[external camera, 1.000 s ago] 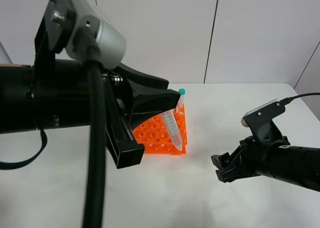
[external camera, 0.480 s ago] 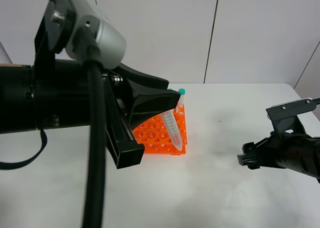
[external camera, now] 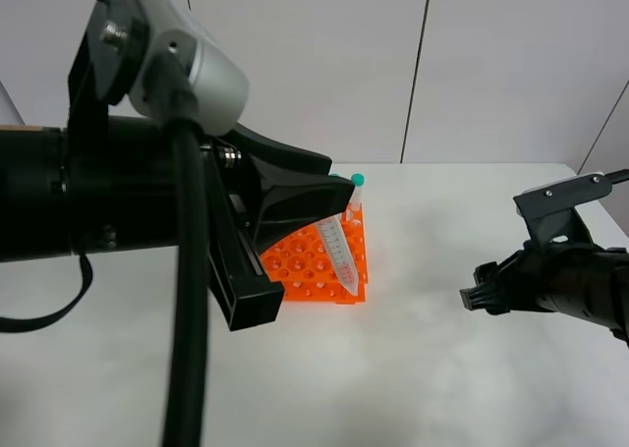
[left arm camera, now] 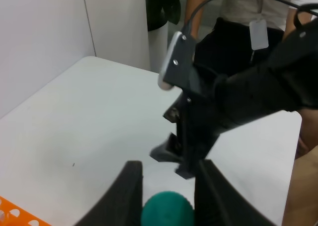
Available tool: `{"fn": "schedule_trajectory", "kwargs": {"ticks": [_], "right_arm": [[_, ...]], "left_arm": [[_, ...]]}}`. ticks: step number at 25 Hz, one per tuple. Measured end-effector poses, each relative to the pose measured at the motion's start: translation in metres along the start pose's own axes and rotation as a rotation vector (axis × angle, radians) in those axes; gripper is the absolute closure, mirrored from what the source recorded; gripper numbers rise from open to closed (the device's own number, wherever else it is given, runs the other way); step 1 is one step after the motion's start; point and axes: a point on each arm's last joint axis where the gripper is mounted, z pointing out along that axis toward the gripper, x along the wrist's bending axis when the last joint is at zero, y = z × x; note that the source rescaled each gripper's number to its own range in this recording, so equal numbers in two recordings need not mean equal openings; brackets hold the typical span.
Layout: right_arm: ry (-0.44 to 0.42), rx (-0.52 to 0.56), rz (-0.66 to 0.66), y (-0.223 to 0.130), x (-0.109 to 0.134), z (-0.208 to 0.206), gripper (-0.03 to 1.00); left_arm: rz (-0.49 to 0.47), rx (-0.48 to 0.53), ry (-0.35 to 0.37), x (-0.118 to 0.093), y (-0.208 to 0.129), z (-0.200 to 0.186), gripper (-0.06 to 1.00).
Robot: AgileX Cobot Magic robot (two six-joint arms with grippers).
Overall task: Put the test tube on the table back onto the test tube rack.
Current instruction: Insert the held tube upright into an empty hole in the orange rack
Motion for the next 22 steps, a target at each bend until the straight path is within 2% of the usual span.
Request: {"fn": "schedule_trajectory", "kwargs": {"ticks": [2, 5, 10, 11, 14, 17, 19, 22], "right_arm": [[0.052, -0.016, 0.074, 0.005, 0.005, -0.001, 0.24], [0.176, -0.009, 0.259, 0.007, 0.015, -0.002, 0.24], [0.300, 0.021, 0.472, 0.010, 0.014, 0.000, 0.24], [0.300, 0.021, 0.472, 0.010, 0.014, 0.000, 0.24], [0.403, 0.055, 0.486, 0.006, 0.014, 0.004, 0.28], [0.463, 0.163, 0.430, -0.006, 0.014, 0.016, 0.32], [0.445, 0.247, 0.380, -0.016, 0.011, 0.023, 0.33], [0.353, 0.303, 0.363, -0.025, -0.004, 0.030, 0.33]], "left_arm": [[0.000, 0.000, 0.000, 0.000, 0.000, 0.000, 0.94], [0.000, 0.000, 0.000, 0.000, 0.000, 0.000, 0.94], [0.000, 0.000, 0.000, 0.000, 0.000, 0.000, 0.94], [0.000, 0.000, 0.000, 0.000, 0.000, 0.000, 0.94], [0.000, 0.000, 0.000, 0.000, 0.000, 0.000, 0.94], [0.000, 0.000, 0.000, 0.000, 0.000, 0.000, 0.94], [0.000, 0.000, 0.000, 0.000, 0.000, 0.000, 0.94], [0.000, 0.000, 0.000, 0.000, 0.000, 0.000, 0.94]]}}
